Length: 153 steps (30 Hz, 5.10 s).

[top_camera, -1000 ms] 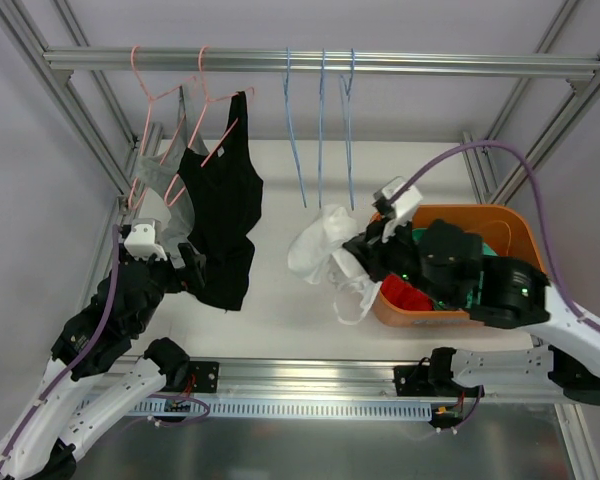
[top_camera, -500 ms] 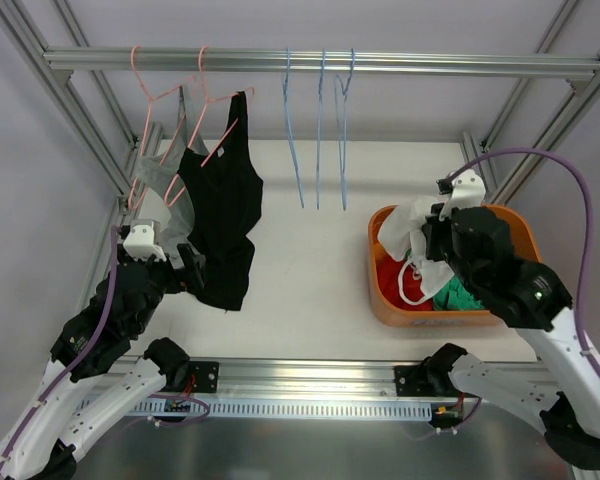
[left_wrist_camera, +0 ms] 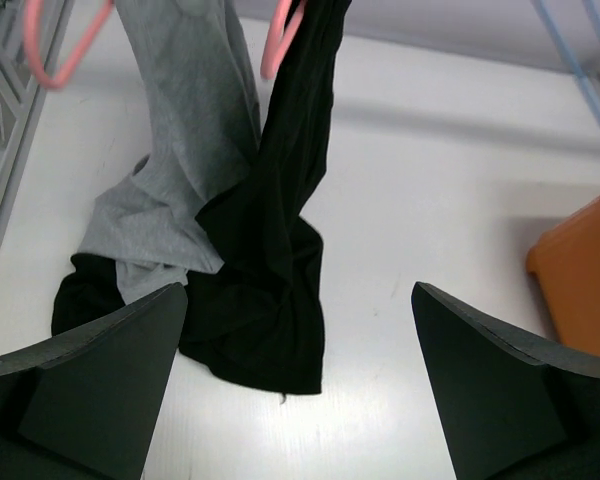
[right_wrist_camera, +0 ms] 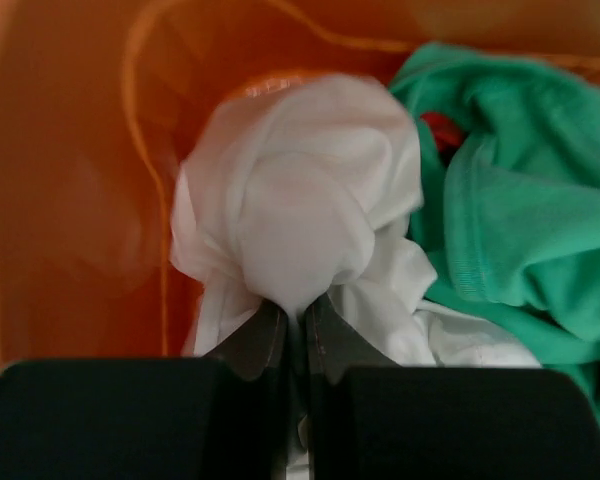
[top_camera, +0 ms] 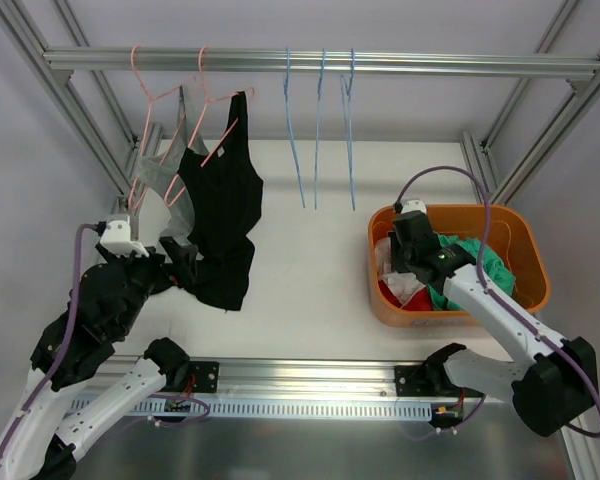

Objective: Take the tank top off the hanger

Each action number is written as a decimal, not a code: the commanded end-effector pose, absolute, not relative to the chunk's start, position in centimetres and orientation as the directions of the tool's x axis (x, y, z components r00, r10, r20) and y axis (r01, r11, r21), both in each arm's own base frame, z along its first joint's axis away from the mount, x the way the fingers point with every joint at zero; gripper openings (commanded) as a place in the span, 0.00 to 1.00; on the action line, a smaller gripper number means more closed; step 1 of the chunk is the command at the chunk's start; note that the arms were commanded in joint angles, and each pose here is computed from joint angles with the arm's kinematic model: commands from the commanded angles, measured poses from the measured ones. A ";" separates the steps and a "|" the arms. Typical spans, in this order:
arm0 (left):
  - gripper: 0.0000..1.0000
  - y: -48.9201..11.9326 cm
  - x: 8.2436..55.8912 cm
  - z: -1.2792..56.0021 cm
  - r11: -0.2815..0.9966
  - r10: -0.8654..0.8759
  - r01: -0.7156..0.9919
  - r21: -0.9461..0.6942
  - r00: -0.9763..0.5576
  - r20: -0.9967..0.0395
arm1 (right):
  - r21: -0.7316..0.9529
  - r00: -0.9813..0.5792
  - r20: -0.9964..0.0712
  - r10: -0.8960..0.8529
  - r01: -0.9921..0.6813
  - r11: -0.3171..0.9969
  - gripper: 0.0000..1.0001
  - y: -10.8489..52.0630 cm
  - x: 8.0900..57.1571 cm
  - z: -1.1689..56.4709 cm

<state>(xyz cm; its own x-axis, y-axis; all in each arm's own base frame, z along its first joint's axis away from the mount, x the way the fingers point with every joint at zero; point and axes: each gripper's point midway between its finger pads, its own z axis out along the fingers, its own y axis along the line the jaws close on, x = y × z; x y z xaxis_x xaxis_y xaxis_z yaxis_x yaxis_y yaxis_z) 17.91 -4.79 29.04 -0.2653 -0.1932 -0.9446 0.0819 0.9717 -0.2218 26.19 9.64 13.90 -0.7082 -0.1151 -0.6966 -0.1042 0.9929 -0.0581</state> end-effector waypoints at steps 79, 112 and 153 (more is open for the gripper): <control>0.00 -11.3 31.1 49.4 0.872 -0.240 0.391 -0.295 -0.183 -0.953 | 0.263 -0.338 -0.941 0.016 -0.699 0.665 0.83 16.9 16.6 31.4; 0.00 -14.1 4.6 43.1 0.515 -0.384 0.739 -0.435 -0.255 -0.888 | 0.086 -0.117 -0.993 -0.022 -0.831 0.550 0.35 37.7 19.9 40.6; 0.00 -13.8 10.0 63.2 0.411 -0.718 0.907 0.091 0.384 -0.580 | 0.232 -0.231 -0.972 0.028 -0.952 0.200 0.00 26.7 9.7 42.9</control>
